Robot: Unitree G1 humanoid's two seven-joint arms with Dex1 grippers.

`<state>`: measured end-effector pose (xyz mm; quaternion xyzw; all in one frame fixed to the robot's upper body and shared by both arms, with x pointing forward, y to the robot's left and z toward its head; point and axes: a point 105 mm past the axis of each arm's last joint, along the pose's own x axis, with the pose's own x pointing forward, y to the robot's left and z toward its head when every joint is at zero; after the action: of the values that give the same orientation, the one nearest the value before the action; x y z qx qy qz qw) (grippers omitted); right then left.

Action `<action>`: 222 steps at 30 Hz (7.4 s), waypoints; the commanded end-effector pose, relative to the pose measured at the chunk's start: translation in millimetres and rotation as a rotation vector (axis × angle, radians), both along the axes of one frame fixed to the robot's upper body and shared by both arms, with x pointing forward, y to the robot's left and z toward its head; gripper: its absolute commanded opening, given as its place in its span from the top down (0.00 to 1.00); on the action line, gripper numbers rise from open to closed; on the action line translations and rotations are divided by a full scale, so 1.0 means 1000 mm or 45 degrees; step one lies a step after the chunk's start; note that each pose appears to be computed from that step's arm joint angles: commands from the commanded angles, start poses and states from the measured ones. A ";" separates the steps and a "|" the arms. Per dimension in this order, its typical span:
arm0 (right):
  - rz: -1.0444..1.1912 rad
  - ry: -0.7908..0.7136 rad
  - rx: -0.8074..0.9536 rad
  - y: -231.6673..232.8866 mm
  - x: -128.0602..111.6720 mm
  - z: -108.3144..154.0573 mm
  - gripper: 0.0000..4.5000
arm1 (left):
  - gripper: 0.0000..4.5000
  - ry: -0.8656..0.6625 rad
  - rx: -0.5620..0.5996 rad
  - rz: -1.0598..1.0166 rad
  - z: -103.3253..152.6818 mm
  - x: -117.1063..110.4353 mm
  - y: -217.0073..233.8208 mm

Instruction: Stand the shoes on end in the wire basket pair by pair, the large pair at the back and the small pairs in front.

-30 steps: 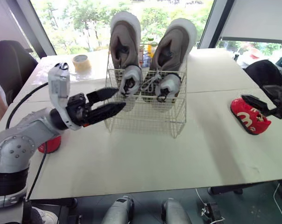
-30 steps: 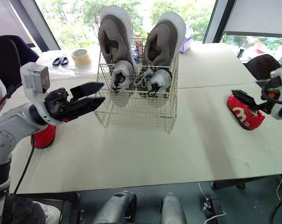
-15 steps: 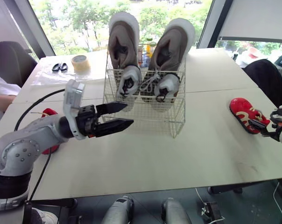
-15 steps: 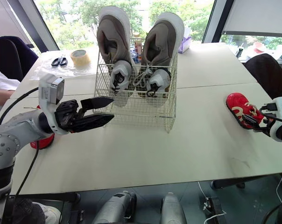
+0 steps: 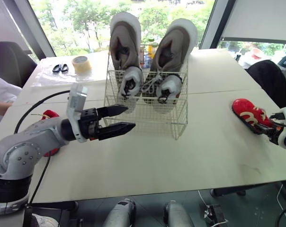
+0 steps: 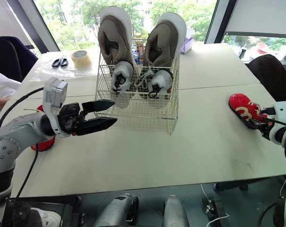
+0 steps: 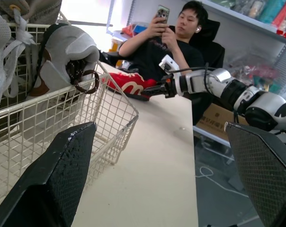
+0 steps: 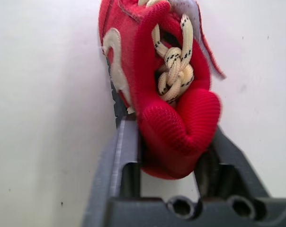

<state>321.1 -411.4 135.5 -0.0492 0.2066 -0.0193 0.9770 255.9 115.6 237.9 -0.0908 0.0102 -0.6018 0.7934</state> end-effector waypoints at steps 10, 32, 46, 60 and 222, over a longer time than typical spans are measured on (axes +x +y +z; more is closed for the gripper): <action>0.696 -1.067 -0.218 0.148 -0.021 0.230 0.94 | 0.00 0.027 -0.179 0.038 0.047 0.023 0.020; 1.699 -1.077 -0.822 0.312 -0.039 0.188 0.94 | 0.00 0.188 -0.240 -0.126 0.072 0.029 0.027; 1.799 -0.919 -0.683 0.309 -0.048 0.187 0.42 | 0.95 0.258 -0.391 -0.090 0.053 0.033 0.024; 1.303 -0.670 0.800 0.317 -0.029 0.140 0.01 | 0.95 0.285 -0.879 -0.062 0.070 0.035 0.018; 2.032 -0.484 -0.249 0.325 -0.059 0.182 0.00 | 0.99 -0.976 -0.573 1.017 0.028 0.049 0.013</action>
<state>267.9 -85.9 304.0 -0.2407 -0.0386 0.6623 0.7084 312.1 131.7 261.8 -0.0618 -0.4000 -0.2365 0.8833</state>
